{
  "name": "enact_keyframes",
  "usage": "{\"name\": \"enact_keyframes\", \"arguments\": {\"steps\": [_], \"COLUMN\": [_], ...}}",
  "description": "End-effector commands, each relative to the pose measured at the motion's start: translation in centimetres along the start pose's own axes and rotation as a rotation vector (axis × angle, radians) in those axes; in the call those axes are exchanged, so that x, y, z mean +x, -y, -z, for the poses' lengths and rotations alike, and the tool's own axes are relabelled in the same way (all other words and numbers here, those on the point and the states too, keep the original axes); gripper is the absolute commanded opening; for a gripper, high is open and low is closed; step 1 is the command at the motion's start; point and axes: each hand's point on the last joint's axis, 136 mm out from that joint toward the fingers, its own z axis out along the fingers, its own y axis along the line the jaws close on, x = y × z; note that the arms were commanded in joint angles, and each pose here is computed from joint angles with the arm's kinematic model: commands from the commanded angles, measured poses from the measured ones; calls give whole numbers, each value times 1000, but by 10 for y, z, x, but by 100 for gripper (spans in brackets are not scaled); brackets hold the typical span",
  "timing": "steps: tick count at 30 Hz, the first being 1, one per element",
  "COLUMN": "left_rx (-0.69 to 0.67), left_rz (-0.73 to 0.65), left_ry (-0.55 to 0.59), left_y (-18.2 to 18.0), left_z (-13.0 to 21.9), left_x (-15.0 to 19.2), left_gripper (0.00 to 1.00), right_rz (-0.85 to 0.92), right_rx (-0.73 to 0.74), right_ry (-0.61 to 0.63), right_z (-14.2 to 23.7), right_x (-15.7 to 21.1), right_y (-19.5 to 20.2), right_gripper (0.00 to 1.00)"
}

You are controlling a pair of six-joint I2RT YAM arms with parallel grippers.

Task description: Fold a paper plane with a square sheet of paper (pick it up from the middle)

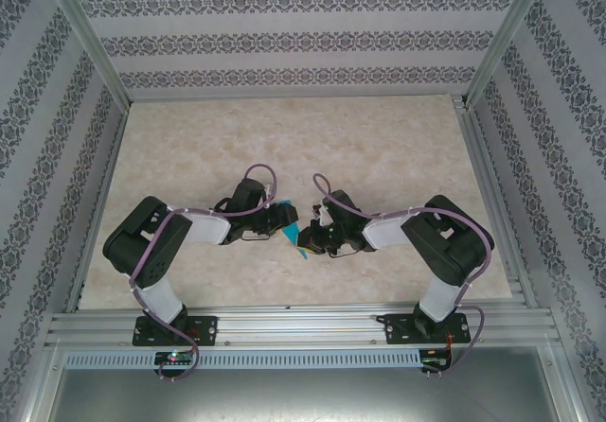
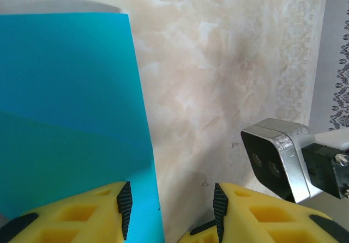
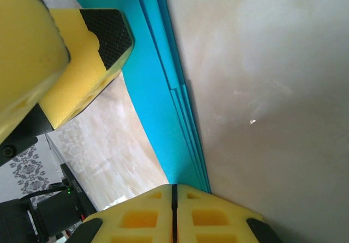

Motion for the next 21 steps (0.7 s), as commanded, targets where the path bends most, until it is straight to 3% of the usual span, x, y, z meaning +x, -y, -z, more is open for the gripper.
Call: {"name": "enact_keyframes", "arguments": {"steps": [1, 21], "left_rx": [-120, -175], "left_rz": [30, 81], "left_ry": [-55, -59], "left_y": [-34, -49], "left_z": [-10, -11], "left_x": [18, 22], "left_gripper": [47, 45], "right_rz": [-35, -21], "right_rx": [50, 111], "right_ry": [-42, -112], "right_z": [-2, 7], "right_x": [16, 53], "right_y": [22, 48], "right_gripper": [8, 10]}}
